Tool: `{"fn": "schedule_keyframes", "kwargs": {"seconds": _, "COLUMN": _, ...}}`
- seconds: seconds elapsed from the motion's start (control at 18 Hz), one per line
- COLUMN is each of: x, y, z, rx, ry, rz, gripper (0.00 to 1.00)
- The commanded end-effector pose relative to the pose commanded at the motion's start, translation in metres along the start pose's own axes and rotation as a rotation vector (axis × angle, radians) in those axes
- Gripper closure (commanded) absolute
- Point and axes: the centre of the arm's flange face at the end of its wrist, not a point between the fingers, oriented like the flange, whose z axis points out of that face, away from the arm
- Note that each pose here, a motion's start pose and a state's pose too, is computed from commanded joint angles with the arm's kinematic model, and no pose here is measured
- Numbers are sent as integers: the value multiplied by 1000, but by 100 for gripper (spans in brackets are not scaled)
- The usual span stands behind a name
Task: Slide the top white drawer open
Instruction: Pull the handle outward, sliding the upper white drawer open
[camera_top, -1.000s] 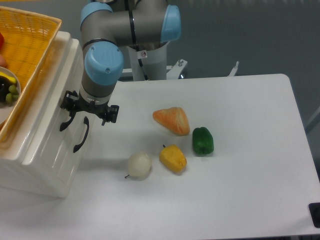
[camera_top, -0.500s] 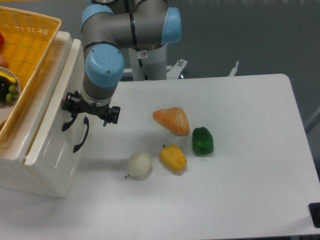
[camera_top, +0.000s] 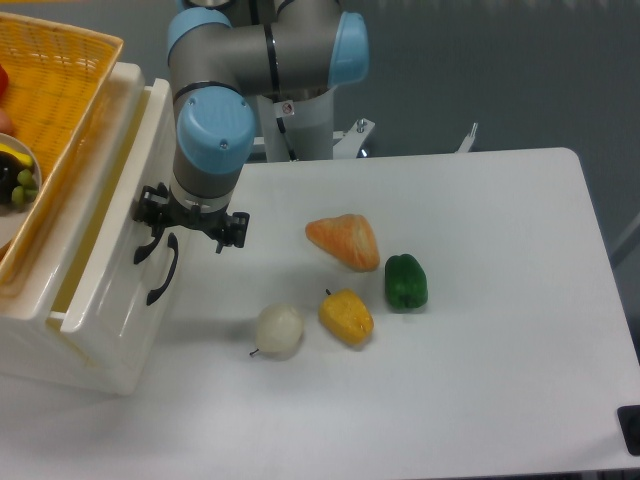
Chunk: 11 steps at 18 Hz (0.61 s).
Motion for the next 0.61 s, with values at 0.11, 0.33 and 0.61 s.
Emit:
{"fn": "schedule_keyframes", "kwargs": {"seconds": 0.11, "x": -3, "y": -1, "z": -1, "rx": 1, "ry": 0, "rz": -4, "gripper": 0}}
{"fn": "schedule_keyframes", "kwargs": {"seconds": 0.33, "x": -20, "y": 2, "z": -9, "rx": 9, "ry": 0, "rz": 1, "gripper": 0}}
{"fn": "schedule_keyframes", "kwargs": {"seconds": 0.61, "x": -34, "y": 5, "z": -13, "rx": 1, "ry": -29, "rz": 9, "gripper": 0}}
